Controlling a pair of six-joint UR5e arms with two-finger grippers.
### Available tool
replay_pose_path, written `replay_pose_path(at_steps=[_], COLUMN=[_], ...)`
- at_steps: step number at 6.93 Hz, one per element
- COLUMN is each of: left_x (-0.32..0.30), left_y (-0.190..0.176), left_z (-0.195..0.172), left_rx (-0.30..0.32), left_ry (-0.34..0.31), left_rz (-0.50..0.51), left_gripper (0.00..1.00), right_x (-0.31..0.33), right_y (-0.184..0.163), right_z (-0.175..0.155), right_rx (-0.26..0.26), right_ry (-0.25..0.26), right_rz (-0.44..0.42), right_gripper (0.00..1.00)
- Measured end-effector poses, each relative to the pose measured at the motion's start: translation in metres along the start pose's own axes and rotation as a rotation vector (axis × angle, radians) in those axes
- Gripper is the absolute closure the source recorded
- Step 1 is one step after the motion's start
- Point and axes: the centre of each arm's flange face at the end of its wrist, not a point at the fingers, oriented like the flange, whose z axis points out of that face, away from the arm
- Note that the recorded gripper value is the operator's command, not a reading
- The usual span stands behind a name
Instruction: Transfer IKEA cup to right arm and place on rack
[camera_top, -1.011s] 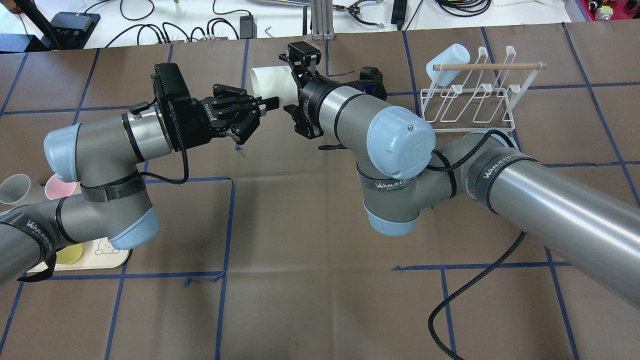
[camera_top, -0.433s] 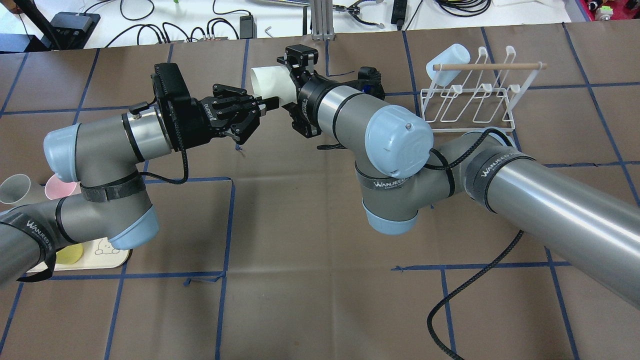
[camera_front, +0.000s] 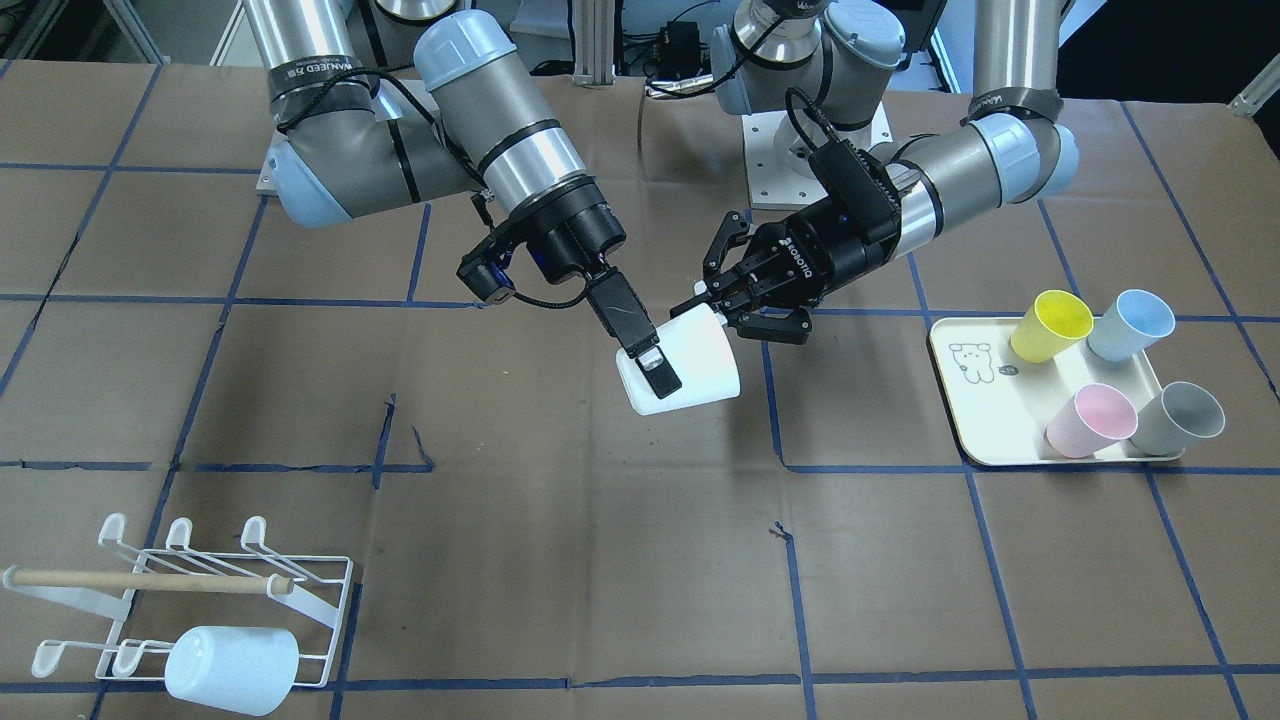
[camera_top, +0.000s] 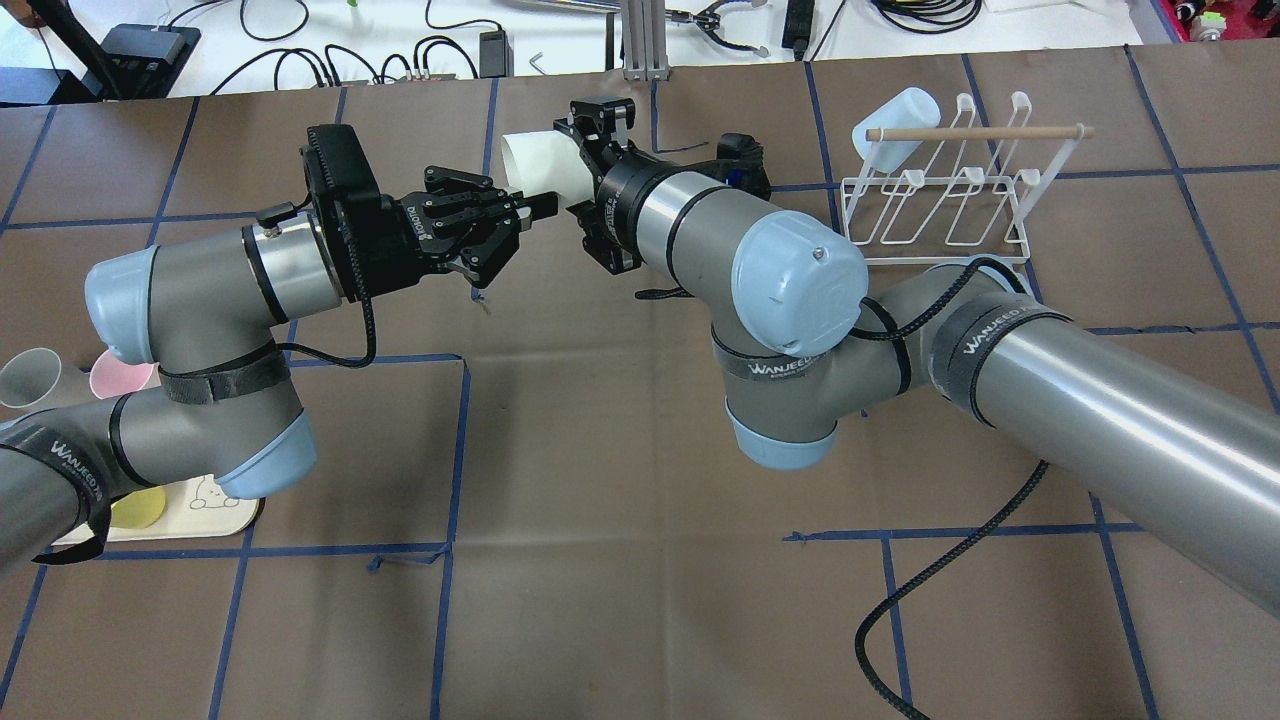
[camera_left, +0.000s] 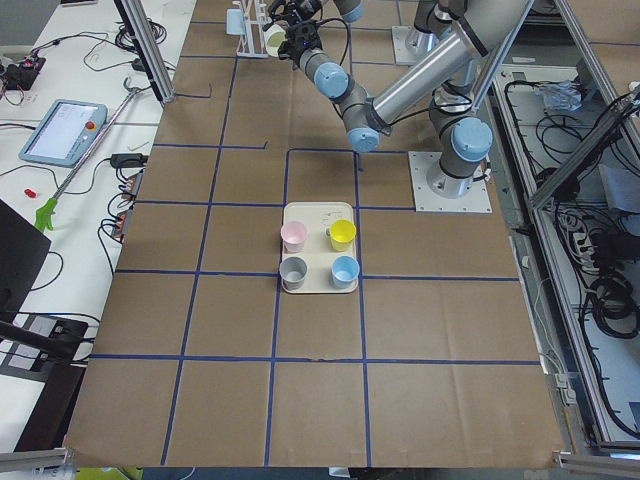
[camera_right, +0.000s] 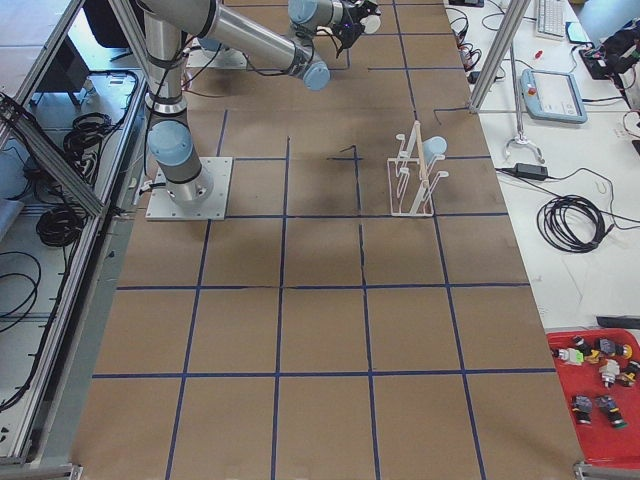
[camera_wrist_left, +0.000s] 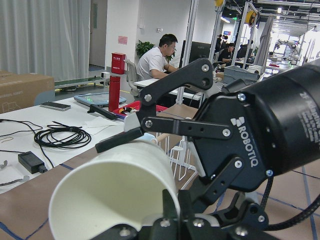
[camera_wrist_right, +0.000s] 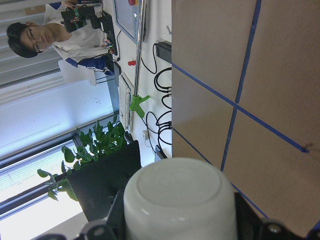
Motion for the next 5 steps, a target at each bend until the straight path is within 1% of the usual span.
replay_pose_path(at_steps=[1, 2, 3, 5], left_x=[-0.0006, -0.0009, -0.001, -0.0011], left_y=[-0.0007, -0.0012, -0.0013, -0.0007], left_z=[-0.0004, -0.0005, -0.0006, -0.0003], left_rx=[0.0, 0.0, 0.0, 0.003], left_ry=[-0.003, -0.003, -0.003, 0.003], left_rz=[0.002, 0.003, -0.004, -0.03], left_gripper=[0.47, 0.31, 0.02, 0.01], right_x=[-0.0001, -0.0001, 0.0, 0.0002], right_y=[0.0005, 0.0015, 0.0023, 0.0028], right_z=[-0.0002, -0.0003, -0.0004, -0.0004], right_rx=[-0.005, -0.014, -0.022, -0.028], right_ry=[-0.001, 0.0, 0.001, 0.002], right_rz=[-0.001, -0.001, 0.0, 0.0], right_gripper=[0.48, 0.49, 0.49, 0.5])
